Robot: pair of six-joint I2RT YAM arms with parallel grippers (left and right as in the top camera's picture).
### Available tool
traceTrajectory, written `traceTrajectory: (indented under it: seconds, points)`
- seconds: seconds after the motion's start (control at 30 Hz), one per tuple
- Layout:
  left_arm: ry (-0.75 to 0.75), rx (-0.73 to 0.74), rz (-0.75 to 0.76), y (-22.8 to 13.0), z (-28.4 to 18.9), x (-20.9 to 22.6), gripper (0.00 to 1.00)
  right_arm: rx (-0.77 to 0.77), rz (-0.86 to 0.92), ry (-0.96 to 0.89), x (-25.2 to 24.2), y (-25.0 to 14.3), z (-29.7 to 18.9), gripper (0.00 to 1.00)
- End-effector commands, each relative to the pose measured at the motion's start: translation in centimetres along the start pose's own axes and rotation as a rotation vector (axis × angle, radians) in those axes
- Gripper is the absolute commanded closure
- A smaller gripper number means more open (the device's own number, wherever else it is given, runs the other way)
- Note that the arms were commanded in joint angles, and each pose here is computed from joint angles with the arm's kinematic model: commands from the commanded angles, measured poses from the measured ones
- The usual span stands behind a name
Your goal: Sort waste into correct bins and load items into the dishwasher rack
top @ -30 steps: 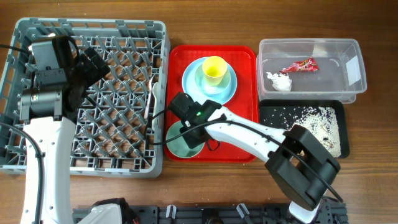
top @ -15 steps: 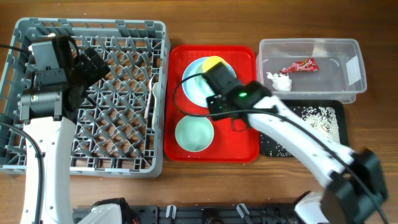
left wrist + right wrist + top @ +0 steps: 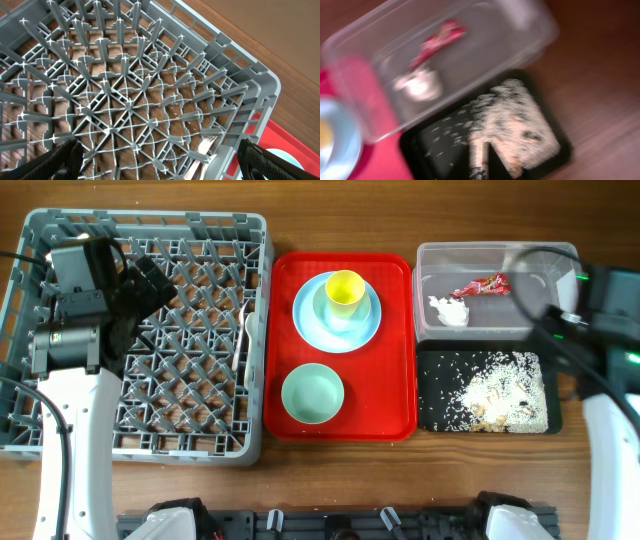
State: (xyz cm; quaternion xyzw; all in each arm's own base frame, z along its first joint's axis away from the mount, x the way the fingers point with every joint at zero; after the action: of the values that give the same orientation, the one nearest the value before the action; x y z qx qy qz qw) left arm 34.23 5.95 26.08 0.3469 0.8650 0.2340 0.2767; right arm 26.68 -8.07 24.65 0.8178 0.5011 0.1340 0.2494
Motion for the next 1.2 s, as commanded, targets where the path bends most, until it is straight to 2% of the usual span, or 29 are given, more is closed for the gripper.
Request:
traceTrajectory:
  seconds: [0.0,0.13,0.5,0.63,0.73,0.77,0.83,0.87,0.93,1.0,1.03,1.1,1.17]
  points:
    - [0.003,-0.011,-0.017,0.3,-0.1,0.1,0.00,-0.043,0.164,-0.098,-5.1,0.5,-1.4,0.00]
    - [0.003,-0.011,-0.017,0.3,-0.1,0.1,0.00,-0.041,0.229,-0.141,-7.2,0.5,-1.3,0.00]
    - [0.002,-0.012,-0.018,0.4,-0.1,0.1,0.00,-0.016,0.231,-0.147,-7.3,0.5,-0.5,0.00]
    - [-0.072,-0.109,-0.037,2.6,-0.3,-1.6,0.00,-0.002,0.229,-0.149,-7.3,0.5,0.0,0.00]
    - [-0.238,0.040,-0.042,0.2,-1.0,-3.9,0.00,0.001,0.229,-0.149,-7.3,0.5,0.1,0.00]
    - [-0.328,0.193,-0.034,-2.5,-1.8,-4.9,0.00,0.001,0.229,-0.149,-7.3,0.5,0.1,0.00]
    - [-0.394,0.351,-0.027,-5.4,-2.5,-5.6,0.00,0.001,0.229,-0.149,-7.3,0.5,0.1,0.00]
    - [-0.428,0.437,0.019,-7.4,-3.0,-6.1,0.04,0.002,0.230,-0.149,-7.3,0.5,0.1,0.00]
    - [-0.454,0.551,0.138,-11.0,-3.5,-6.4,0.47,0.002,0.229,-0.149,-7.3,0.5,0.1,0.00]
    - [-0.421,0.662,0.192,-14.6,-3.7,-6.3,0.80,0.002,0.229,-0.149,-7.3,0.5,0.1,0.00]
    - [-0.411,0.707,0.221,-16.3,-4.0,-6.2,0.91,0.002,0.229,-0.149,-7.3,0.5,0.1,0.00]
    - [-0.392,0.770,0.284,-19.1,-4.3,-6.1,0.95,0.002,0.229,-0.149,-7.3,0.5,0.1,0.00]
    - [-0.334,0.825,0.388,-23.1,-4.3,-5.3,0.95,0.003,0.229,-0.149,-7.3,0.5,0.1,0.00]
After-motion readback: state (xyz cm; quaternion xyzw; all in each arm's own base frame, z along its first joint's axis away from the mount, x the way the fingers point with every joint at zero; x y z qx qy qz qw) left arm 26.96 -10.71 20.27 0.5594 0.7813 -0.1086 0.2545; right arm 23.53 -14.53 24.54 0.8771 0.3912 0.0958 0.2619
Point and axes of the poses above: each gripper's point midway between its finger pads, its own z axis out along the fingers, its own x axis along the line the jaws close on, y = z × x, the point moved 2 cm from there along -z, back along the fingers, and after that the axes turned 9 degrees about -z, right-handed, at the moved point
